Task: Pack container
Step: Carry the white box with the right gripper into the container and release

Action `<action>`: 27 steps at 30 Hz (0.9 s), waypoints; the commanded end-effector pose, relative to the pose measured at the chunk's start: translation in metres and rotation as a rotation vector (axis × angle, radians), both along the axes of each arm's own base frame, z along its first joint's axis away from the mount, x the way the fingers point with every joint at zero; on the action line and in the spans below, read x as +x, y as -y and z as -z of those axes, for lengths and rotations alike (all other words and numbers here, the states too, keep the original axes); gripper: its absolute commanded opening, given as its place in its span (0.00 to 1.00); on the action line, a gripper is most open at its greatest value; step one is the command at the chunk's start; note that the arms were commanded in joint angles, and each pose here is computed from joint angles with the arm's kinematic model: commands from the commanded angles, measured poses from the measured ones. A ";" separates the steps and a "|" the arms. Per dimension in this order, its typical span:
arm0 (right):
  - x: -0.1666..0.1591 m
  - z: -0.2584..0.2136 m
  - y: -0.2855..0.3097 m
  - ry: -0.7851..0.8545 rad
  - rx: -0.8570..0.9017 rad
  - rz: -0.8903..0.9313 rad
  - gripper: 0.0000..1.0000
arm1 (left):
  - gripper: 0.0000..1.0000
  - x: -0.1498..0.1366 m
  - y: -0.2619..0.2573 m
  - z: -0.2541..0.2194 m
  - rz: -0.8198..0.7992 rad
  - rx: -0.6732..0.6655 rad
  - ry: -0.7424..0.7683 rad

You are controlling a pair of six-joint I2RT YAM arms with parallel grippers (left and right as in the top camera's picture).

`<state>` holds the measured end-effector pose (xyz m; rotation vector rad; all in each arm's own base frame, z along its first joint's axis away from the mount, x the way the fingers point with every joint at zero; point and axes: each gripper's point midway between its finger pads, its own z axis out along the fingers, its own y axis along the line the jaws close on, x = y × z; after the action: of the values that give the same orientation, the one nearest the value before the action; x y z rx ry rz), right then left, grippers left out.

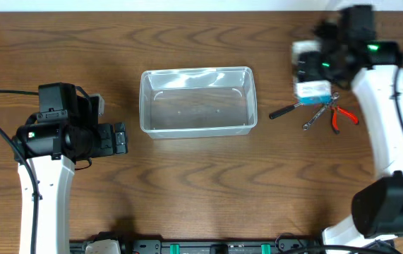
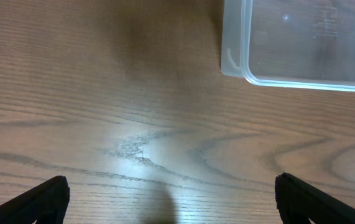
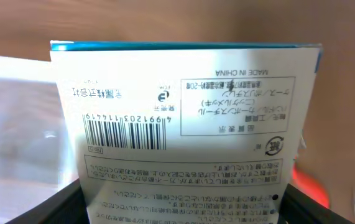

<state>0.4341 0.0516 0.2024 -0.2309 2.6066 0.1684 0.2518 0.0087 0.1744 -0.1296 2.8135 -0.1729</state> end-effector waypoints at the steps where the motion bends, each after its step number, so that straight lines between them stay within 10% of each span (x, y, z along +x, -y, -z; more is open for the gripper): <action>1: 0.003 -0.038 -0.066 0.198 -0.117 -0.413 0.13 | 0.98 0.001 -0.001 -0.001 0.008 0.014 0.002; 9: -0.007 -0.038 -0.178 0.386 -0.227 -0.870 0.26 | 0.98 0.001 -0.001 -0.001 0.006 0.013 0.001; 27: -0.056 0.108 -0.238 0.003 -0.051 -1.149 0.27 | 0.98 0.001 -0.001 -0.001 0.006 0.013 0.001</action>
<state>0.3854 0.2843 0.0951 -1.6368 2.1845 0.4245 0.2518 0.0086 0.1744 -0.1301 2.8138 -0.1736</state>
